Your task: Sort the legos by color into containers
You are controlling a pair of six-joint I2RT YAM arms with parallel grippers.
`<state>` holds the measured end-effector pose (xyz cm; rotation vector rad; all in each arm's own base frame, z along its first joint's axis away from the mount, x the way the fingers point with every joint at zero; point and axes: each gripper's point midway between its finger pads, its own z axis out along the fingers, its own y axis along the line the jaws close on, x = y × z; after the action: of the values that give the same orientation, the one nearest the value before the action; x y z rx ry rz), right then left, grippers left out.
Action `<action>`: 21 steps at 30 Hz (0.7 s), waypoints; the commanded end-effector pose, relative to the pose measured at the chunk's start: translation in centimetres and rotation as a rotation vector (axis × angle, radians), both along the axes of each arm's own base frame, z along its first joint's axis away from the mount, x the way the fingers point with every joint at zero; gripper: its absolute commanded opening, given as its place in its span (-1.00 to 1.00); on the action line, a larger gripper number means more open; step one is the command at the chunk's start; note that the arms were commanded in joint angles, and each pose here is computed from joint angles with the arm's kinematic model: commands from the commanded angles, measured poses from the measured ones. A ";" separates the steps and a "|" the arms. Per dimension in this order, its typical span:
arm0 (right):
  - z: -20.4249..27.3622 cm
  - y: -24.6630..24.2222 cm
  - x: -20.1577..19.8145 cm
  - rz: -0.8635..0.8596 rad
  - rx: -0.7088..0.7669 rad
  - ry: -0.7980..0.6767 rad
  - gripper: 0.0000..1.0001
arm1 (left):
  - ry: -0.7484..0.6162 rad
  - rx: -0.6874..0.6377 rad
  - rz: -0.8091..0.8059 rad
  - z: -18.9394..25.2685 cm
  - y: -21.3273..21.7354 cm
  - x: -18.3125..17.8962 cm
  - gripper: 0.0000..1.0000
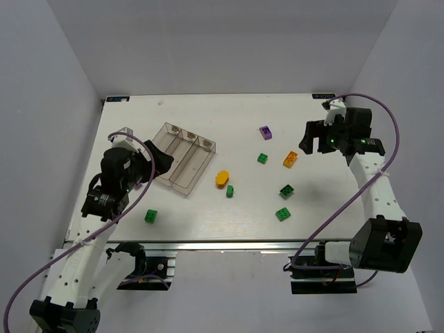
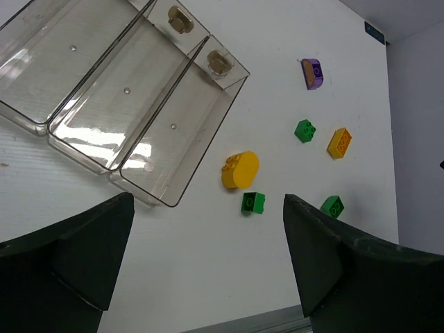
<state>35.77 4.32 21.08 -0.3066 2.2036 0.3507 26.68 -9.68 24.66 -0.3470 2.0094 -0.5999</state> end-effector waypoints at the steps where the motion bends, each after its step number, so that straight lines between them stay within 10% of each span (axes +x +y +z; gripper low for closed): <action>1: 1.2 1.5 -0.4 0.141 0.002 -0.036 0.79 | 0.064 0.008 0.031 -1.7 0.5 -0.5 0.96; 9: 0.0 7.6 -5.3 0.704 -0.003 -0.061 0.79 | 0.159 0.037 0.136 -5.0 2.2 -0.7 0.78; 15: 0.2 11.9 -6.7 0.844 0.046 -0.064 0.77 | 0.301 0.082 0.256 -9.2 4.0 -1.1 -0.14; 21: -1.0 13.7 -5.6 0.741 0.014 -0.044 0.02 | 0.446 0.236 0.449 -11.7 7.9 -1.5 0.32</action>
<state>29.21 17.48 19.33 -1.1865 1.9788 0.7919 25.55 -4.69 12.85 -0.7159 2.3163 -0.1895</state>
